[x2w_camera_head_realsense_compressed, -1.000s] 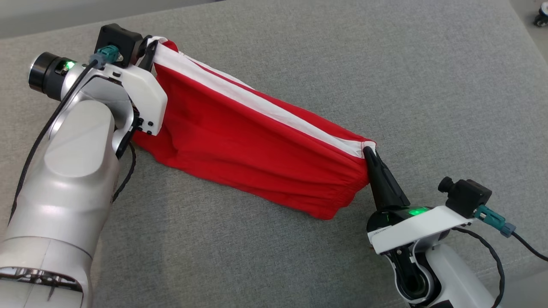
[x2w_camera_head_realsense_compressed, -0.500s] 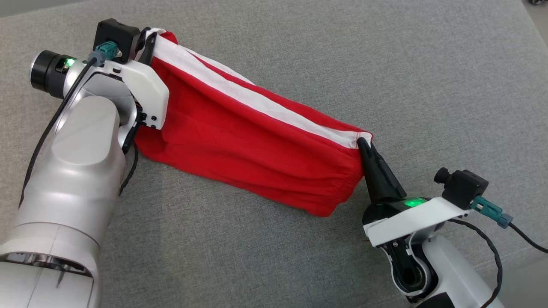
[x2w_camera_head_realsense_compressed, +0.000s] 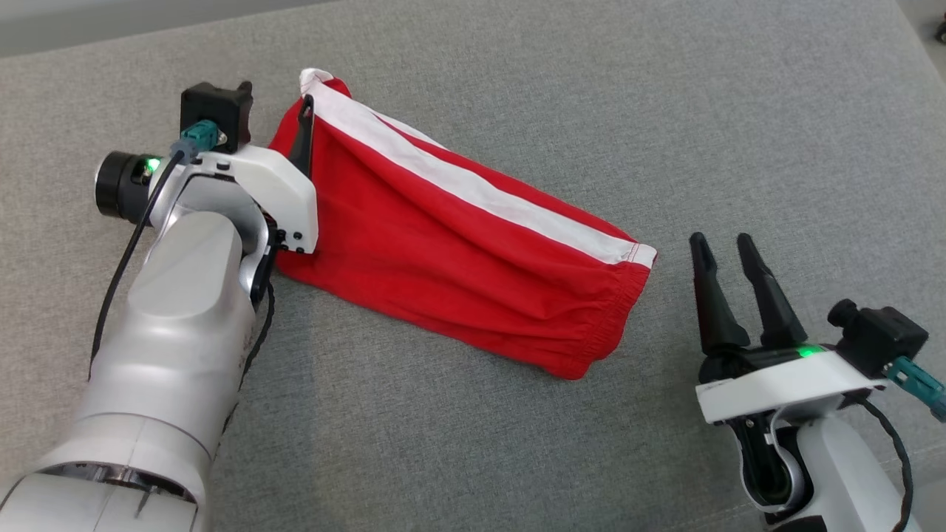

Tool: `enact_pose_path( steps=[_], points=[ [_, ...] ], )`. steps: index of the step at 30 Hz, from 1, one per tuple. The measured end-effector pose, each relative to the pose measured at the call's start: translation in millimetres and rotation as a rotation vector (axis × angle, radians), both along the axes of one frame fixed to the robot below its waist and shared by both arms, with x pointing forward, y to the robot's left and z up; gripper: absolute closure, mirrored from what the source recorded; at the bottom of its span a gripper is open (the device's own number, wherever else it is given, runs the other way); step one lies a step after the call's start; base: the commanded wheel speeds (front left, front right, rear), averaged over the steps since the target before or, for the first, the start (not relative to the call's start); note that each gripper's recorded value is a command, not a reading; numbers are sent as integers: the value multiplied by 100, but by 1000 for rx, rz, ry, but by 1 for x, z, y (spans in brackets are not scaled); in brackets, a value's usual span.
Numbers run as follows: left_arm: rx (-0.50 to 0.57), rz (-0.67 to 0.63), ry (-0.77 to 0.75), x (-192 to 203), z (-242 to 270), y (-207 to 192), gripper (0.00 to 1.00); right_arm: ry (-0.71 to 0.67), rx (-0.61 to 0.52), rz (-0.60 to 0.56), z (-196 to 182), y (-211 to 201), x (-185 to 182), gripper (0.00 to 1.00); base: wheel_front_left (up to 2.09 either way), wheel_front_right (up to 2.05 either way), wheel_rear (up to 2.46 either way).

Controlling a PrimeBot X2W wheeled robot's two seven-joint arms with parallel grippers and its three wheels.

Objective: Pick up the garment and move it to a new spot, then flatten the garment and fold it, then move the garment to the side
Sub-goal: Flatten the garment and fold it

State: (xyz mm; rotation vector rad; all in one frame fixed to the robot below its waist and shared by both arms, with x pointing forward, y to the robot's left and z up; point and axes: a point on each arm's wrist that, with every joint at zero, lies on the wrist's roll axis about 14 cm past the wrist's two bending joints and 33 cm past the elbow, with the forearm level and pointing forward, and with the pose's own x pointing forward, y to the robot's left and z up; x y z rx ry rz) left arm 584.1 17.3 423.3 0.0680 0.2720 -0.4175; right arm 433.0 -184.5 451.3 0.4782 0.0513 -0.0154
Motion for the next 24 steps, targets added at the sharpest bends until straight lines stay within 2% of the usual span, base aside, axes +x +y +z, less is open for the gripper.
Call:
enact_pose_path(
  steps=[8,14,24],
  points=[
    [6,61,144,-34,-24,19,0,-8,-48,-72,6,-25,-16,0,0,0,0],
    [11,68,203,-45,-35,21,0,-13,-68,-98,8,-34,-20,0,0,0,0],
    [18,67,204,-50,-40,14,0,-16,-82,-112,11,-40,-25,0,0,0,0]
  ],
)
